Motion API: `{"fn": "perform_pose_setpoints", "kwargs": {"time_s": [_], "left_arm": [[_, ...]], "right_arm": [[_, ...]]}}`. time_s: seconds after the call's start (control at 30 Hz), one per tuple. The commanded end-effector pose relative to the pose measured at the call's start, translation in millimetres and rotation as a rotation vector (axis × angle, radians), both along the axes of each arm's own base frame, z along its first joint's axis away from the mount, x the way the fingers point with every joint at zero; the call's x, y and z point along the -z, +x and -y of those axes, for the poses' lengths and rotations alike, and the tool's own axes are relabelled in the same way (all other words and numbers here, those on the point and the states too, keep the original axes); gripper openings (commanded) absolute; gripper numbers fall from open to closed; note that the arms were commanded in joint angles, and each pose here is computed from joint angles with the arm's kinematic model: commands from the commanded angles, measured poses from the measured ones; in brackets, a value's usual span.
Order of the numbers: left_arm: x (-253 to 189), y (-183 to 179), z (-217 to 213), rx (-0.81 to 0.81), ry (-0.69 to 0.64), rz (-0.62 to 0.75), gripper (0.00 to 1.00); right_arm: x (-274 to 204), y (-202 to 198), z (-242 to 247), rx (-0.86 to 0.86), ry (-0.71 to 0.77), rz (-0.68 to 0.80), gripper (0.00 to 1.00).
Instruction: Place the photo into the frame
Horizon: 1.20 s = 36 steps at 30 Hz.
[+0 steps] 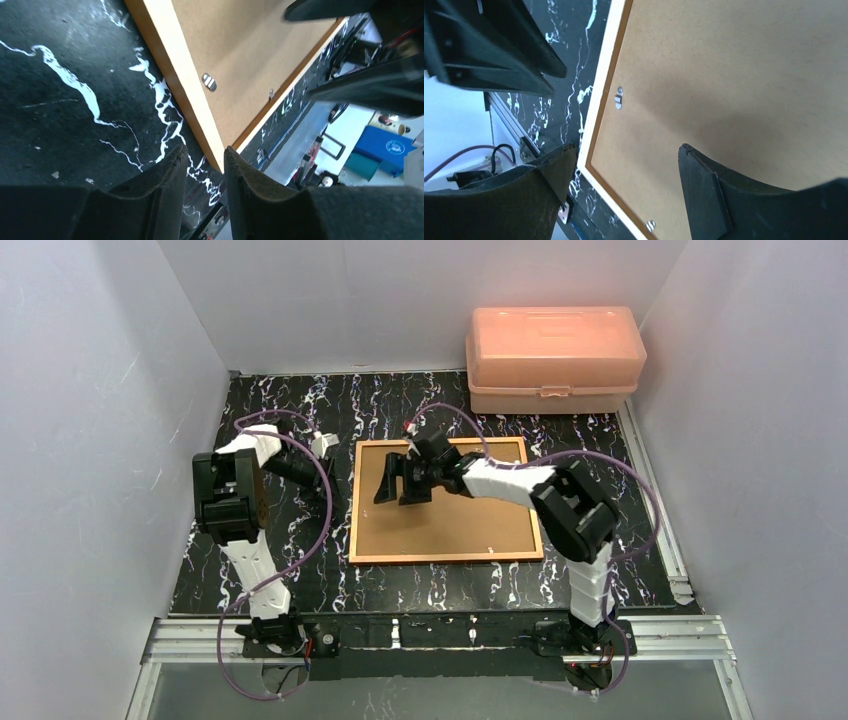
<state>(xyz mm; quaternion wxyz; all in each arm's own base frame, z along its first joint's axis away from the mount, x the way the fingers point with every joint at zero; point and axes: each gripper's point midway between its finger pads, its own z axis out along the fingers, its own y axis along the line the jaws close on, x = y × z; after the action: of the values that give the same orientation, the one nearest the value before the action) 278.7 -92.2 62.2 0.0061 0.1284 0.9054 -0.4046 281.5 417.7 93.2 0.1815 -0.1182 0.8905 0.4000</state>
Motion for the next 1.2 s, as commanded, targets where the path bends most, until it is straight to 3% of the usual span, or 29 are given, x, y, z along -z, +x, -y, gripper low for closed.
{"fn": "perform_pose_setpoints", "kwargs": {"time_s": [0.0, 0.5, 1.17], "left_arm": [[1, 12, 9, -0.064, -0.011, -0.016, 0.32], [24, 18, 16, -0.086, -0.023, -0.115, 0.17], [22, 18, 23, -0.067, -0.023, -0.095, 0.13]], "right_arm": [[-28, 11, -52, 0.014, 0.206, -0.022, 0.82], [-2, -11, -79, 0.019, 0.25, -0.139, 0.79], [29, -29, -80, 0.028, 0.227, -0.228, 0.77]]}}
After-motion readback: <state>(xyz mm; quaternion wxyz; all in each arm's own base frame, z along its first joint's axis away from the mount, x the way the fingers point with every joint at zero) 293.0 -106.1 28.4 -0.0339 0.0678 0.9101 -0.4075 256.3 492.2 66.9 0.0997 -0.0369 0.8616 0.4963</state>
